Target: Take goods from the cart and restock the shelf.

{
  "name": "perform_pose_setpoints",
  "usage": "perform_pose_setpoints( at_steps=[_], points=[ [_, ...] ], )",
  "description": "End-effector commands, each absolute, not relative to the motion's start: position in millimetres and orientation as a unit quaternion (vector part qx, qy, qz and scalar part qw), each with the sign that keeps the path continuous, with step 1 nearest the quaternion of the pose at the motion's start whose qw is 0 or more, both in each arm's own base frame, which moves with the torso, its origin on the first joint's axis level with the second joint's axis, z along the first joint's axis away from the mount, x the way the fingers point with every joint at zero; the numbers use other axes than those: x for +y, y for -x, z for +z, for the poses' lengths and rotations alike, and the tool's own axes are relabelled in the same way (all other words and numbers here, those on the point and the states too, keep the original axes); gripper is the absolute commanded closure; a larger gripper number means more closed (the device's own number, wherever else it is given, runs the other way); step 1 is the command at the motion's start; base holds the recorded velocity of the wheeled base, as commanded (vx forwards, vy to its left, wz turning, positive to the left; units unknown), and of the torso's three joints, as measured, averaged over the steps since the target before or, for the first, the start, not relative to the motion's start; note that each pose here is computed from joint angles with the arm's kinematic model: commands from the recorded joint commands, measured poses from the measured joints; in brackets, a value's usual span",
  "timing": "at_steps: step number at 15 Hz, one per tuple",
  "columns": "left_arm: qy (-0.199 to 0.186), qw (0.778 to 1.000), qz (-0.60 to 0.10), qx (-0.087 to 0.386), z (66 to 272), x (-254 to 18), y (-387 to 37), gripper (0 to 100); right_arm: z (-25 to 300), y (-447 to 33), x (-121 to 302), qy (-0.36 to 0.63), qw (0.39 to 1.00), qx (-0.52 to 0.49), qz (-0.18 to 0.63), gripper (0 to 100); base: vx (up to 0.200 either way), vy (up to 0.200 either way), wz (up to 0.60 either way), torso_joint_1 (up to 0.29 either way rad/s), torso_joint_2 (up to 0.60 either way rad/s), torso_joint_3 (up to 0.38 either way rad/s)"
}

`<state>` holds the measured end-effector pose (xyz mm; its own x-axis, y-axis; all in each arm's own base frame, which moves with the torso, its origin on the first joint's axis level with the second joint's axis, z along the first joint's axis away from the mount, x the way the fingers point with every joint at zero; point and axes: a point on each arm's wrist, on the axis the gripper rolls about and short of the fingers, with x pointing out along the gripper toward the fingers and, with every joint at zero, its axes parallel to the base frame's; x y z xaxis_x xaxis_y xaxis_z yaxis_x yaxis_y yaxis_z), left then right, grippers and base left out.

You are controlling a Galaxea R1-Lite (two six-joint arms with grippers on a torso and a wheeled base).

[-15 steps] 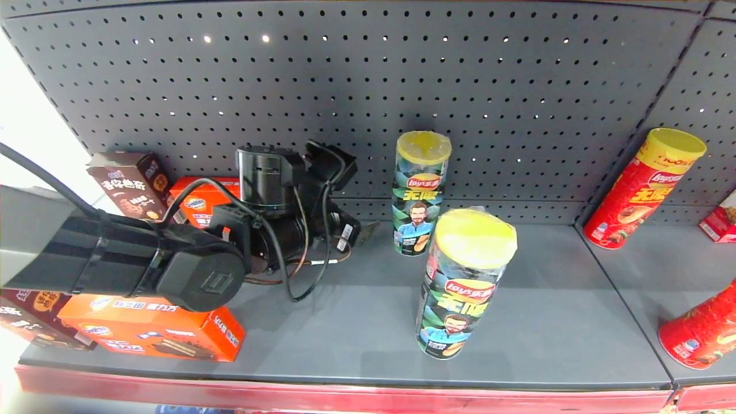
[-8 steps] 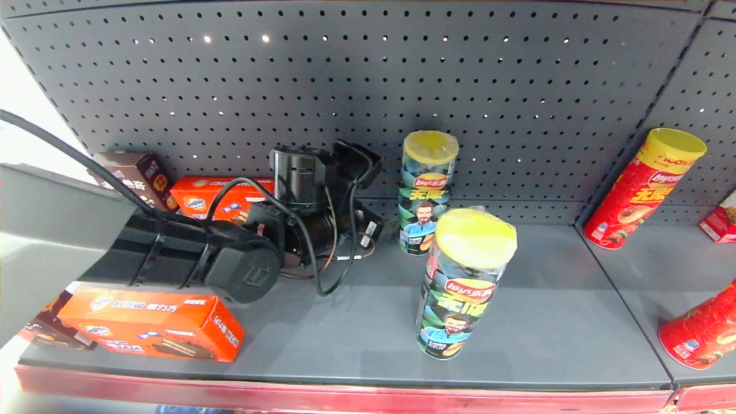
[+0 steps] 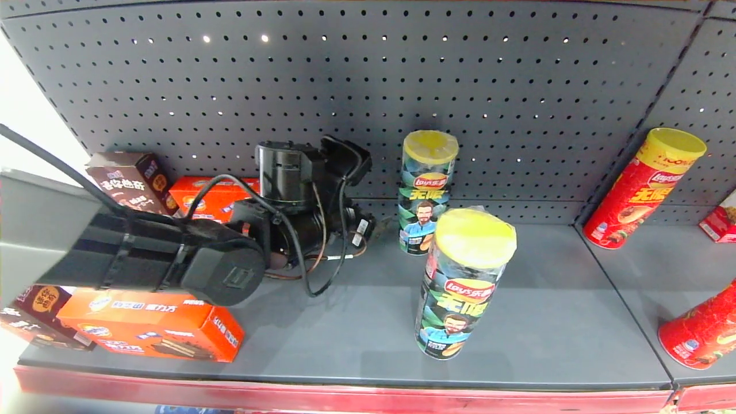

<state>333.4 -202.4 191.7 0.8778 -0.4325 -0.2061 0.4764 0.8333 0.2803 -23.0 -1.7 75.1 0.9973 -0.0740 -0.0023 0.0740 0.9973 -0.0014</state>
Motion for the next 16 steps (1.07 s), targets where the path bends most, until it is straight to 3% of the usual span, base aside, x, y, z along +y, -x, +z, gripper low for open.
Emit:
perform_pose_setpoints(
  at_steps=[1,4,6,12,13,14,15,16],
  points=[
    [-0.160,0.956,-0.238,0.056,228,-172,-281,0,75,23,-2,0.001,0.999,0.002,-0.037,0,0.000,0.000,0.00,0.000,0.00,0.000],
    [-0.163,0.951,-0.256,0.049,249,-146,-218,0,75,23,-2,0.001,0.999,0.002,-0.037,0,0.000,0.000,0.00,0.000,0.00,0.000],
    [-0.189,0.952,-0.230,0.062,246,-136,-206,0,75,23,-2,0.002,0.999,0.002,-0.035,0,0.000,0.000,0.00,0.000,0.00,0.000],
    [-0.186,0.959,-0.209,0.050,241,-117,-179,0,77,22,-1,0.002,1.000,0.005,-0.025,0,0.000,0.000,0.00,0.000,0.00,0.000],
    [-0.180,0.960,-0.211,0.040,242,-117,-179,0,142,26,-1,-0.016,0.999,-0.034,-0.030,0,0.000,0.000,0.00,0.000,0.00,0.000],
    [-0.178,0.960,-0.211,0.040,242,-116,-177,0,170,16,-2,-0.032,0.999,-0.021,-0.029,0,0.000,0.000,0.00,0.000,0.00,0.000],
    [-0.166,0.963,-0.210,0.039,243,-115,-175,0,191,7,0,-0.042,0.999,-0.011,0.012,0,0.000,0.000,0.00,0.000,0.00,0.000],
    [-0.163,0.963,-0.210,0.039,244,-114,-174,0,189,7,2,-0.018,0.998,-0.003,0.065,0,0.000,0.000,0.00,0.000,0.00,0.000]
  ],
)
